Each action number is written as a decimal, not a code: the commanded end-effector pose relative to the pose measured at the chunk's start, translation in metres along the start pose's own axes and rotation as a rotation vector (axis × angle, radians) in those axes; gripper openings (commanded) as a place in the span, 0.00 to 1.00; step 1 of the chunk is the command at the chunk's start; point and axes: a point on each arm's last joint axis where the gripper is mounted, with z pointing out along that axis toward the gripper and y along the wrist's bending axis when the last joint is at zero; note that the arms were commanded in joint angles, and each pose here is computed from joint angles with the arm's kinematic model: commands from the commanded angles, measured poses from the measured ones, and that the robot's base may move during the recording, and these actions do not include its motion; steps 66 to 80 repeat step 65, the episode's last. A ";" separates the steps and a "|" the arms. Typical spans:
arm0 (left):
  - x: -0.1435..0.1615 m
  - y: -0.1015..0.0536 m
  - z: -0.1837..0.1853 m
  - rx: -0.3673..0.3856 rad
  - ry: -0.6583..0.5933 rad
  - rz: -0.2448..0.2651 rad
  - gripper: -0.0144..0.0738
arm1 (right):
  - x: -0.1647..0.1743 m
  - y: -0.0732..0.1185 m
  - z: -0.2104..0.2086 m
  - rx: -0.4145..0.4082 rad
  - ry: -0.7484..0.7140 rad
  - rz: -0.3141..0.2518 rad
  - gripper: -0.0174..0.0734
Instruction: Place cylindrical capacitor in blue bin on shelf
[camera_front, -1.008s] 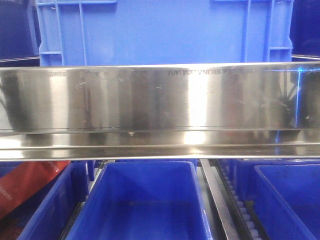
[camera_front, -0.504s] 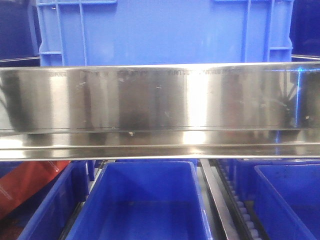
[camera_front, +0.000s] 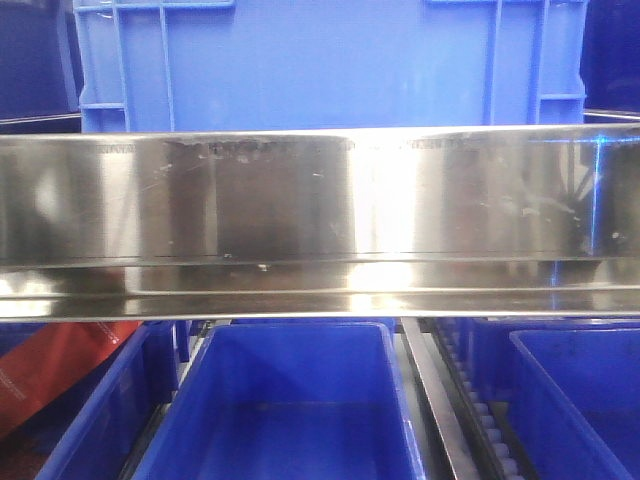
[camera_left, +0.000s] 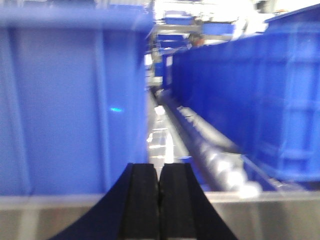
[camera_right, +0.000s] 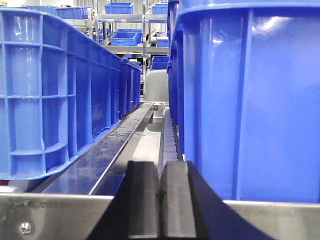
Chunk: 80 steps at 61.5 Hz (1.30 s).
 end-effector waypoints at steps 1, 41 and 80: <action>0.016 0.001 0.001 -0.020 -0.006 0.006 0.04 | -0.001 0.000 0.000 0.005 -0.023 -0.006 0.01; 0.018 0.002 0.002 -0.036 -0.068 0.004 0.04 | -0.001 0.000 0.000 0.005 -0.023 -0.006 0.01; 0.018 0.002 0.002 -0.036 -0.068 0.004 0.04 | -0.001 0.000 0.000 0.005 -0.023 -0.006 0.01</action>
